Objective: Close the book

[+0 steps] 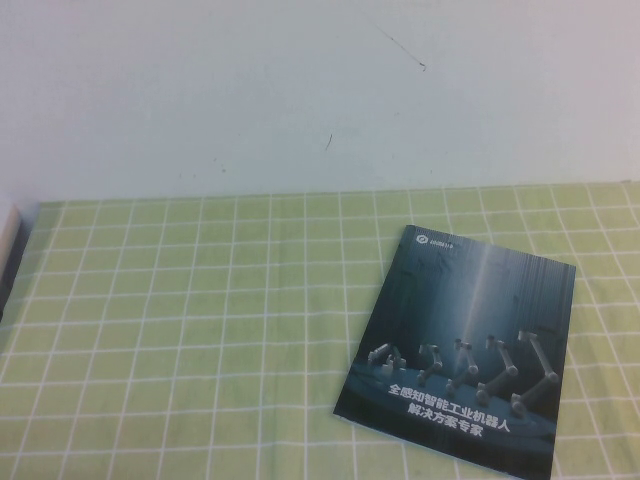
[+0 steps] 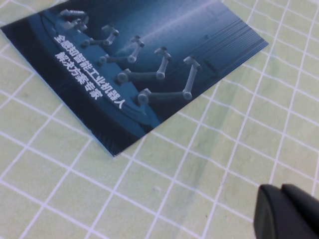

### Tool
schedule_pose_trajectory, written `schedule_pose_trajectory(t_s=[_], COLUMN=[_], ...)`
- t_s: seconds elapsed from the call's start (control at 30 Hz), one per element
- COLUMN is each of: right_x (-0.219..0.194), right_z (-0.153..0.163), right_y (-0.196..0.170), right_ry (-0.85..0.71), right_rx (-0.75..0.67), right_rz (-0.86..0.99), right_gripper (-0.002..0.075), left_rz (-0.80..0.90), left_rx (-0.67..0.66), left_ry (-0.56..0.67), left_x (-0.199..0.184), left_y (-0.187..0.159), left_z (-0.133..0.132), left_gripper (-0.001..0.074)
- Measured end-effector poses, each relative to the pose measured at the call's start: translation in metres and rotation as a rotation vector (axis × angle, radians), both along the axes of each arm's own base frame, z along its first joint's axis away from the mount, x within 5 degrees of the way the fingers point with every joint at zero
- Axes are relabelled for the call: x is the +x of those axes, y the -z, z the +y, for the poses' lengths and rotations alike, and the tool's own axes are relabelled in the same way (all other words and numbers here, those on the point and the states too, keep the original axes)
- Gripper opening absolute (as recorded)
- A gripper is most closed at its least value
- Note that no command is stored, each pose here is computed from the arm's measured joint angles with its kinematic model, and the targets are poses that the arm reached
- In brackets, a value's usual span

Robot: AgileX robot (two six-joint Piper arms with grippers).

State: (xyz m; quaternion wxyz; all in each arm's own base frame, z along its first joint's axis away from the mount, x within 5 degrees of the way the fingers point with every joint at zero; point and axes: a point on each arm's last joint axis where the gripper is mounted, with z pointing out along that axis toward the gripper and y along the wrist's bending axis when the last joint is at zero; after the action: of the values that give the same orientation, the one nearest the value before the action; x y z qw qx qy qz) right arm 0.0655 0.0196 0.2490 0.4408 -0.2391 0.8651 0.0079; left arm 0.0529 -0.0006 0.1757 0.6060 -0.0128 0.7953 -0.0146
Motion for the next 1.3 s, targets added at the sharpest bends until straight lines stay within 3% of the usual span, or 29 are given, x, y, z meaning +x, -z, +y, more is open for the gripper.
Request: schedule_pose_trajectory(t_s=[1.3], right_x=[-0.0001], right_z=[0.0002], right_y=[0.0], right_ry=[-0.002], right_rx=[0.002], right_rz=[0.0], right_gripper=[-0.0003], left_rz=[0.001], left_rx=[0.002], left_ry=[0.031], left_x=[-0.0001], left_y=[-0.0001], left_z=[-0.0016], left_gripper=[-0.0004])
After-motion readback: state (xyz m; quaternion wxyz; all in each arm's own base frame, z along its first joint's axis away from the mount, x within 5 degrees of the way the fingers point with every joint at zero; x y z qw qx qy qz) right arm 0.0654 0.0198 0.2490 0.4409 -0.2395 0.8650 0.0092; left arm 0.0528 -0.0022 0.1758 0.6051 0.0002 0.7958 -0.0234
